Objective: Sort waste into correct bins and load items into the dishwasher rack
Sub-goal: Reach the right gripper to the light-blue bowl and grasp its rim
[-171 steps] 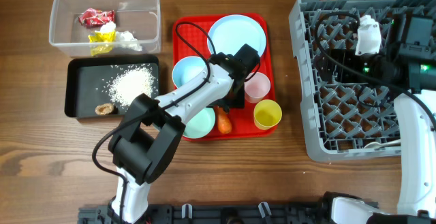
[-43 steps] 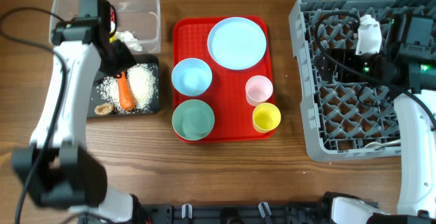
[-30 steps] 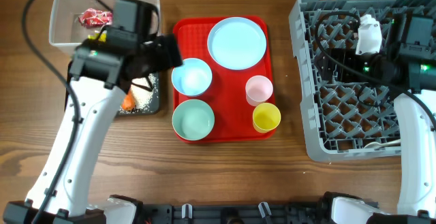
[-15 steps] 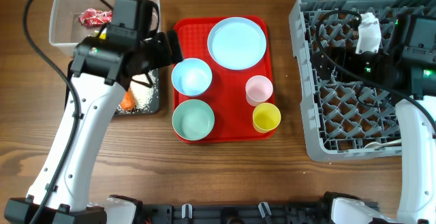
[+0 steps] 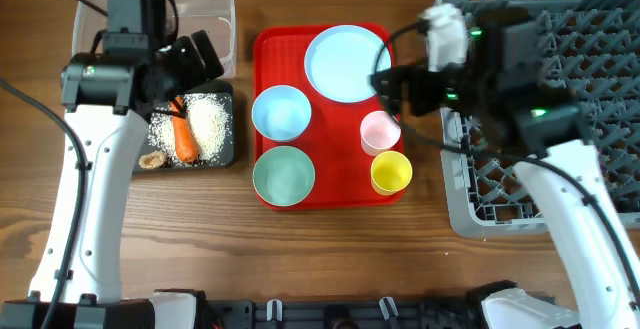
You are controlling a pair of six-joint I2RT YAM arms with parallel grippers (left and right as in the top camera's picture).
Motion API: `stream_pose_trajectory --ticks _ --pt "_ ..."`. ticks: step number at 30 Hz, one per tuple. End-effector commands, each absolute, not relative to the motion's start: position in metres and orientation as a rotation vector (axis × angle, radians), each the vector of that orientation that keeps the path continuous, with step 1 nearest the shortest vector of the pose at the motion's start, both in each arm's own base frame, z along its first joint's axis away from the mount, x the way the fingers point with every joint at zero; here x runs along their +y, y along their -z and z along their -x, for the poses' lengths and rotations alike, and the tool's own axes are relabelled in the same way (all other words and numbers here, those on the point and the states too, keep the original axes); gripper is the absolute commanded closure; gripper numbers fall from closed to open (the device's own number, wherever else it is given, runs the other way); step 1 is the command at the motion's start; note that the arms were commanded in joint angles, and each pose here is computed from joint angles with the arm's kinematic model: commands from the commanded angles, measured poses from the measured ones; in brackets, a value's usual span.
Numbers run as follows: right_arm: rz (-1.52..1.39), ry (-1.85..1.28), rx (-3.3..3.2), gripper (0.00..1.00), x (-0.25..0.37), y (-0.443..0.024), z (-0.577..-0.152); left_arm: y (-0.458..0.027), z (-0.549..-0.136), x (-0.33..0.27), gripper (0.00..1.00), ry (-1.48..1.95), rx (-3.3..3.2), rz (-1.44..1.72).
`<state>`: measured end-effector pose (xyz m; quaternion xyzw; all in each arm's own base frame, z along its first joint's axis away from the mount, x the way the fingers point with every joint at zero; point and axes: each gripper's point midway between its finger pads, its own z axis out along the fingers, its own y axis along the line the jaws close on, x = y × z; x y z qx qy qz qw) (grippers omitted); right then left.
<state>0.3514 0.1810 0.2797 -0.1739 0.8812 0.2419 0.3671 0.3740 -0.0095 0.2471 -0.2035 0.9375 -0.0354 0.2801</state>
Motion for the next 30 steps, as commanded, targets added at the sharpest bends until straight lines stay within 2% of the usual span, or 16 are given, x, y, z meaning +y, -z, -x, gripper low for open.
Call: stream_pose_trajectory --ticks 1,4,13,16,20,28,30 --pt "0.401 -0.659 2.303 0.00 0.228 -0.263 -0.361 -0.248 -0.371 0.017 0.00 0.041 2.497 0.627" --pt "0.422 -0.709 2.370 0.01 0.273 -0.219 -0.372 -0.248 -0.370 0.030 0.00 0.029 2.486 0.670" --pt "0.334 -0.749 2.544 0.02 0.302 -0.121 -0.396 -0.248 -0.370 0.031 0.00 0.031 2.484 0.678" --pt "0.326 -0.730 2.551 0.15 0.303 -0.107 -0.403 -0.248 -0.370 0.031 0.00 0.031 2.484 0.677" --pt "0.314 -0.730 2.559 0.40 0.308 -0.089 -0.410 -0.248 -0.370 0.031 0.00 0.031 2.484 0.677" --pt "0.203 -0.683 2.673 0.47 0.302 -0.039 -0.409 -0.248 -0.370 0.031 0.00 0.031 2.484 0.677" --pt "0.191 -0.666 2.670 0.58 0.301 -0.038 -0.411 -0.248 -0.370 0.031 0.00 0.031 2.484 0.677"
